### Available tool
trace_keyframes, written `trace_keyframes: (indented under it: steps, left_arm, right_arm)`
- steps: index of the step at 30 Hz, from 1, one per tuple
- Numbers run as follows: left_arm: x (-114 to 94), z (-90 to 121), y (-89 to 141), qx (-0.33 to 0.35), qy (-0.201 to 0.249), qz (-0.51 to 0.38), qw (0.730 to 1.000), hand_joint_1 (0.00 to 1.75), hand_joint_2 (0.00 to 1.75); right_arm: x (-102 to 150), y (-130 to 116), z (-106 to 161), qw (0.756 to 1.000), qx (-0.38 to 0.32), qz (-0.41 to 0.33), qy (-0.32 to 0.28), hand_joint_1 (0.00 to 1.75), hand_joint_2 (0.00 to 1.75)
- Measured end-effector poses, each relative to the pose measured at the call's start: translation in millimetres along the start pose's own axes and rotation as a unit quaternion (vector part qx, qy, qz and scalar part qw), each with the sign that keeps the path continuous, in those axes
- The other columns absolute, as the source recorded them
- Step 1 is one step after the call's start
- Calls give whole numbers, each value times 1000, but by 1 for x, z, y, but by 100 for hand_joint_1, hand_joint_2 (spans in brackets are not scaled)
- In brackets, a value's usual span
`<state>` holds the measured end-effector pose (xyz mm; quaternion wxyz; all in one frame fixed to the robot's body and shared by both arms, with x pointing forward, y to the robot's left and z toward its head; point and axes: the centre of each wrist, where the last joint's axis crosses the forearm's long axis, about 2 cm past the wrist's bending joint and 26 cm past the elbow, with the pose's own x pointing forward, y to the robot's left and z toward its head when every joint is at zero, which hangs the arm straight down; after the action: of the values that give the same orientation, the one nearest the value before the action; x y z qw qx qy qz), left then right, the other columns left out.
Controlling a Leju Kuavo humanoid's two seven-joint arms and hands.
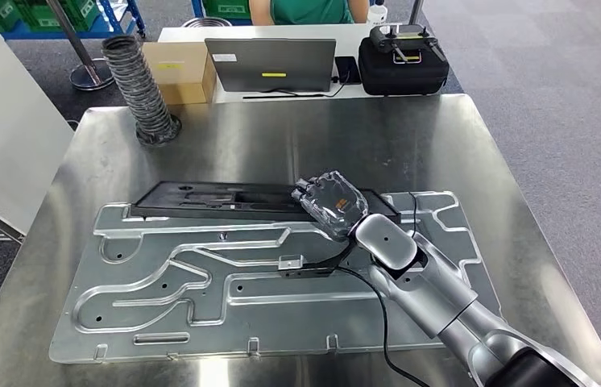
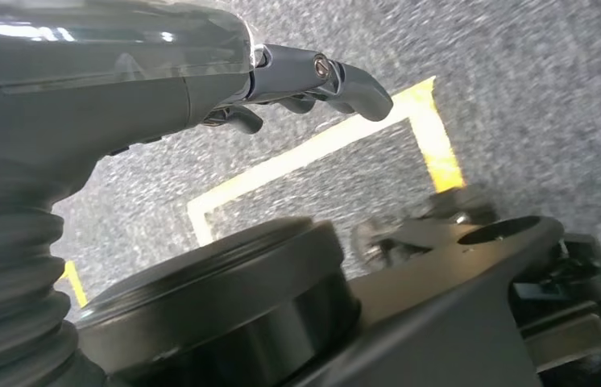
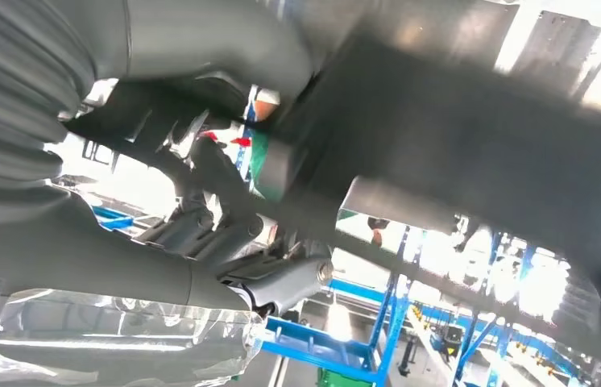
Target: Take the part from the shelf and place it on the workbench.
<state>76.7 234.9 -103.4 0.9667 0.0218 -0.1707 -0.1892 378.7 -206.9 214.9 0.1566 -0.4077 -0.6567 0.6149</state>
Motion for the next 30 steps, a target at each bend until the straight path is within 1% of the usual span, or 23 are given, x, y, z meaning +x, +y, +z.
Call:
trace_keyframes:
  steps: [1, 5, 11, 18, 30]
  left_arm:
    - [1, 0, 0, 0, -2, -1, 1000, 0, 175]
    - [-1, 0, 1, 1, -6, 4, 1000, 0, 0]
    - [-3, 0, 0, -7, 4, 10, 1000, 0, 0]
    - [-3, 0, 0, -8, 7, 12, 1000, 0, 0]
    - [-4, 1, -1, -14, 9, 19, 1000, 0, 0]
  right_arm:
    - [0, 0, 0, 1000, 1, 1, 0, 0, 0]
    - [1, 1, 0, 1000, 3, 4, 0, 0, 0]
    - [0, -2, -3, 1000, -1, 9, -4, 0, 0]
    - [0, 0, -2, 1000, 5, 9, -4, 0, 0]
    - [-1, -5, -10, 1000, -3, 10, -9, 0, 0]
